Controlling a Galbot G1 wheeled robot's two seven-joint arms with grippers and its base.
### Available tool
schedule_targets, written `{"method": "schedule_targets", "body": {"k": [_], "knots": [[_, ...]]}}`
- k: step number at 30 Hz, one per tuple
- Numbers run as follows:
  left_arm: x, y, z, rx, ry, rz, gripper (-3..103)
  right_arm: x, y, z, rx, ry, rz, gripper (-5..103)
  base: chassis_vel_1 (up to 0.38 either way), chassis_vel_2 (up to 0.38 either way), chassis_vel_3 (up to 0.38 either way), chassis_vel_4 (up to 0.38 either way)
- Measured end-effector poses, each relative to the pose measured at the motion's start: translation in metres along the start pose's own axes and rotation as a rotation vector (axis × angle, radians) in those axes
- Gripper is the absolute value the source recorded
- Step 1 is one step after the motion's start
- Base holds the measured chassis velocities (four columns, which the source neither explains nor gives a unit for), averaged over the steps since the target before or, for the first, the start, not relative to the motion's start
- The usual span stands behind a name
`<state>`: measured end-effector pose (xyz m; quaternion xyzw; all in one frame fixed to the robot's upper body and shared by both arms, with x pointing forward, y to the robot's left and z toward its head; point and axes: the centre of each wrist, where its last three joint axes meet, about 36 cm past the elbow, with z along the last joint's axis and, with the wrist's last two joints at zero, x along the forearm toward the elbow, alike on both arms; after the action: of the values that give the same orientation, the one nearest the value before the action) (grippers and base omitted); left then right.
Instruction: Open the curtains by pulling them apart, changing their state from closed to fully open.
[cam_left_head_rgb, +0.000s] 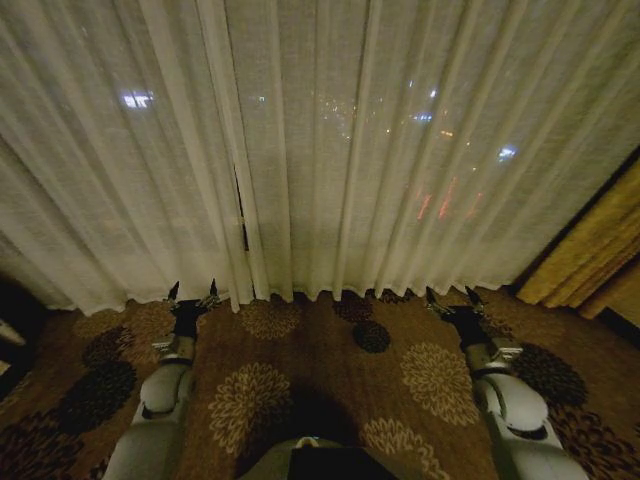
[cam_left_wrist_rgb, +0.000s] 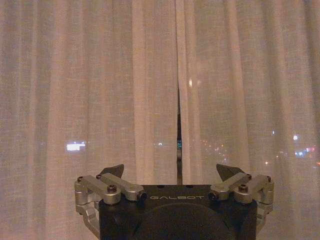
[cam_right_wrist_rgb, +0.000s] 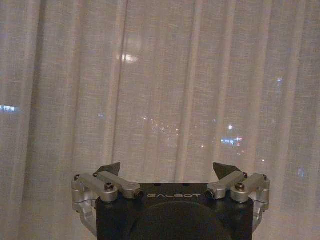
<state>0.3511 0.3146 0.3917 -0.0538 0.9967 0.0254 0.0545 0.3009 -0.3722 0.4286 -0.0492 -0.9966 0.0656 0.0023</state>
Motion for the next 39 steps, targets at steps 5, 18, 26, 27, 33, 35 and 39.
{"method": "schedule_targets", "body": {"k": [5, 18, 26, 27, 33, 35, 39], "knots": [[0.0, 0.001, 0.002, -0.001, -0.004, -0.002, 100, 0.0, 0.001, 0.0, -0.001, -0.002, -0.006, 100, 0.0, 0.0, 0.0, 0.0], [-0.001, 0.001, 0.005, 0.001, -0.004, -0.001, 100, 0.001, 0.001, 0.006, -0.001, -0.01, -0.009, 100, -0.082, 0.074, 0.086, -0.071], [-0.001, 0.001, 0.006, 0.0, -0.002, -0.002, 100, 0.0, 0.001, 0.008, -0.002, -0.008, -0.012, 100, -0.12, 0.126, 0.116, -0.132], [0.0, 0.001, 0.006, 0.0, -0.002, -0.002, 100, 0.0, 0.001, 0.008, -0.003, -0.009, -0.012, 100, -0.129, 0.154, 0.15, -0.15], [0.0, 0.001, 0.006, -0.001, -0.002, -0.002, 100, -0.002, 0.001, 0.009, -0.004, -0.007, -0.015, 100, -0.131, 0.141, 0.143, -0.128], [0.0, 0.001, 0.005, -0.002, -0.002, -0.002, 100, -0.002, 0.001, 0.01, -0.004, -0.006, -0.015, 100, -0.135, 0.13, 0.131, -0.118], [0.002, 0.0, 0.004, -0.002, 0.002, 0.0, 100, -0.002, 0.0, 0.011, -0.004, -0.002, -0.015, 100, -0.148, 0.113, 0.131, -0.123]]}}
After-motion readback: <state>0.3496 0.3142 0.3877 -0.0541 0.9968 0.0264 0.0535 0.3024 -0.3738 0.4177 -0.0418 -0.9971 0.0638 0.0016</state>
